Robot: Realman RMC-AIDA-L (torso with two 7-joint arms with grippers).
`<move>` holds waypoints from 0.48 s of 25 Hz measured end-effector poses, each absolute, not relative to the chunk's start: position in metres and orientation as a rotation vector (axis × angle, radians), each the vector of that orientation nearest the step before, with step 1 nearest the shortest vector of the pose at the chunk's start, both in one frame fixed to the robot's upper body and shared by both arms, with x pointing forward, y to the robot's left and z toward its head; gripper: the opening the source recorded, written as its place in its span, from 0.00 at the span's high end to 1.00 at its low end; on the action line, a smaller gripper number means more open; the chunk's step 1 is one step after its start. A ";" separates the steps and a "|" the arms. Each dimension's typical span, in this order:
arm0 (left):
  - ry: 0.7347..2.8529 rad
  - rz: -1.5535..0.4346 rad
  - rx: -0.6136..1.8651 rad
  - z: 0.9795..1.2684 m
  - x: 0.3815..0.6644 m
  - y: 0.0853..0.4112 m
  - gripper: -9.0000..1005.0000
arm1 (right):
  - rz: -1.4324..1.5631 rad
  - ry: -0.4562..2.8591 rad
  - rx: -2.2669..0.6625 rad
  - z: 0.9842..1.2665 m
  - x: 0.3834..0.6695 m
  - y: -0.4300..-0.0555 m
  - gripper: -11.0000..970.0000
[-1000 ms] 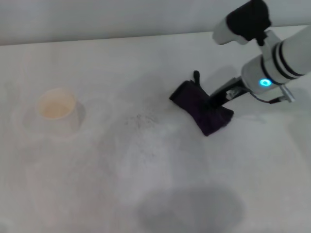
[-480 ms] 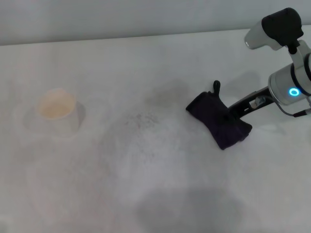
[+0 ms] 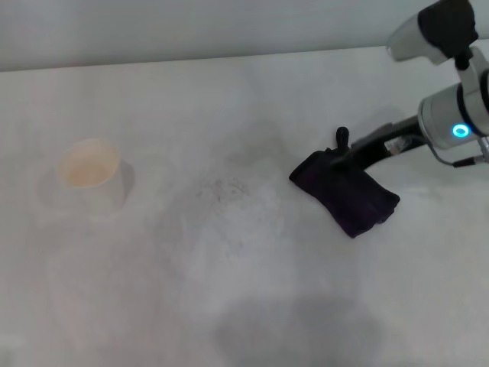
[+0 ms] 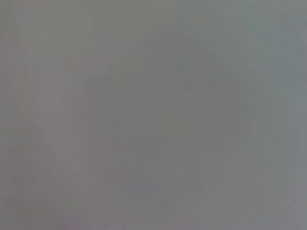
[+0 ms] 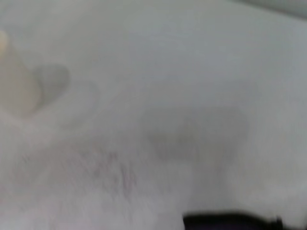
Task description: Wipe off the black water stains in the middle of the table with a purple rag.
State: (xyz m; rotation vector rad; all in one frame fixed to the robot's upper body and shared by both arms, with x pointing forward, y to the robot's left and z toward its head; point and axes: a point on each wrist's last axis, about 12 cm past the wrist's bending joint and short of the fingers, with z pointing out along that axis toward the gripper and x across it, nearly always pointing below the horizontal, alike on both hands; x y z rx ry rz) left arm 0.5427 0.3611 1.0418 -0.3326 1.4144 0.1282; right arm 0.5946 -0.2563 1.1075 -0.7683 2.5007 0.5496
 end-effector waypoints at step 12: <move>1.421 0.134 -0.345 1.042 0.545 0.363 0.12 | 0.817 1.826 -0.255 1.111 0.603 -0.311 0.26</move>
